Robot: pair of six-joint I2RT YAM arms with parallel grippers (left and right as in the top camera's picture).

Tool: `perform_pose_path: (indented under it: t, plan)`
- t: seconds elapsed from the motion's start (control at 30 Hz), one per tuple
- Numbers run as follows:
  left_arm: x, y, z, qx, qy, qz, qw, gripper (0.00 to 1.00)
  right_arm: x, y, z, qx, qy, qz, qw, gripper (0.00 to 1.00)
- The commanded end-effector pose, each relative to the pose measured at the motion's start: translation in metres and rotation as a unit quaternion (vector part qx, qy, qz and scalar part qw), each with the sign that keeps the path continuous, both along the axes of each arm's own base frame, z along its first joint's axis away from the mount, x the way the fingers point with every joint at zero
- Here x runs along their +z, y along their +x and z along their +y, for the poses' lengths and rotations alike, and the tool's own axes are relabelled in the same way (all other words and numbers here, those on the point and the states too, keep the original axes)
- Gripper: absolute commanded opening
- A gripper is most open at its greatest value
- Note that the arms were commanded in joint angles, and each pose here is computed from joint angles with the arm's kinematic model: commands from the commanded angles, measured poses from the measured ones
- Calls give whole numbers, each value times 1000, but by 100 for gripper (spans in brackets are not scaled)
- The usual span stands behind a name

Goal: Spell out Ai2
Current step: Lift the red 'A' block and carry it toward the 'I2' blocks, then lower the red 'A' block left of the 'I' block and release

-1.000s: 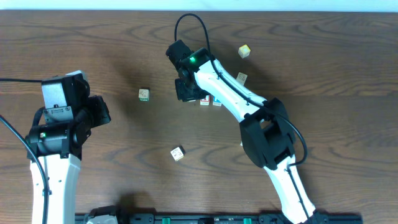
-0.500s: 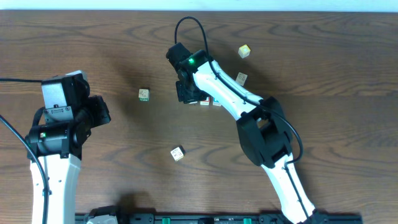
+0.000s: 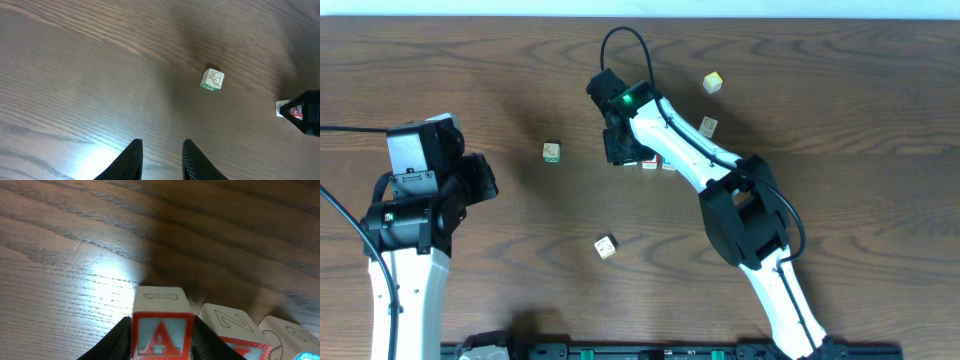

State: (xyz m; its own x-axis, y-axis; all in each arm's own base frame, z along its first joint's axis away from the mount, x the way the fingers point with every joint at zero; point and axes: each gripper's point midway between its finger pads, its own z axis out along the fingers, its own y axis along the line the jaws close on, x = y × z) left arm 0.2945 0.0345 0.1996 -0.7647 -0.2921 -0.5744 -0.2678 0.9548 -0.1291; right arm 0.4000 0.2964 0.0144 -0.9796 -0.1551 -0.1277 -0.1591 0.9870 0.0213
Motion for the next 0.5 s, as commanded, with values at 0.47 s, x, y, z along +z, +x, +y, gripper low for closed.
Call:
perform_pose_path:
  t: [0.47]
  plan:
    - [7,5,0,-6,4,-10,1000,30,5,21,15,19,21,-45,999,59]
